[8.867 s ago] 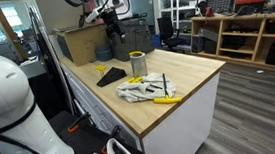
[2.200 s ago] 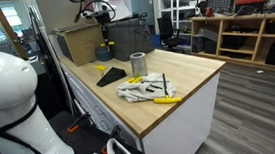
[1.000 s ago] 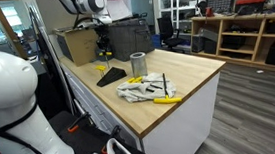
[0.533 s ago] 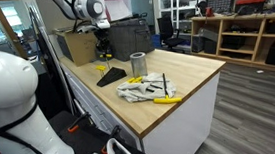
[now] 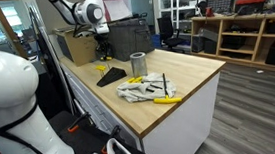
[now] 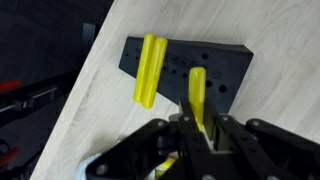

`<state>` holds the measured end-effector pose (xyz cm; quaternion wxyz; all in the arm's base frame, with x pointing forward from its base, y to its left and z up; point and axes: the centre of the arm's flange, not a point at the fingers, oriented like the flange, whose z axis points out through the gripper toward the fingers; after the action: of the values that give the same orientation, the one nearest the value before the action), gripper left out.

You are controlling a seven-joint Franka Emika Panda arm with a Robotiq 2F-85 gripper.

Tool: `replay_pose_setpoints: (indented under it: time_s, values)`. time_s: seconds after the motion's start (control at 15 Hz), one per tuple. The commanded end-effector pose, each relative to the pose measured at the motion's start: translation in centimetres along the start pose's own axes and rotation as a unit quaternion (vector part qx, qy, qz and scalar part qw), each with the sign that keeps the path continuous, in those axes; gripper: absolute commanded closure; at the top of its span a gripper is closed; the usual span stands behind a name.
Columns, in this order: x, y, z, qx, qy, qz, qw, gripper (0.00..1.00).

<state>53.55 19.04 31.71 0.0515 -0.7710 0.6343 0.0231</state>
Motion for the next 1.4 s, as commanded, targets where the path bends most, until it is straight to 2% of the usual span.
replay_pose_setpoints:
  time_s: [0.0, 0.6, 1.33]
  values:
    - [-0.9, 0.0, 0.5, 0.005, -0.002, 0.011, 0.9999, 0.96]
    - [-1.5, -0.1, 0.7, -0.007, -0.009, 0.002, 0.9999, 0.96]
    - [-4.3, 1.7, -2.9, 0.006, -0.008, -0.04, 0.9992, 0.96]
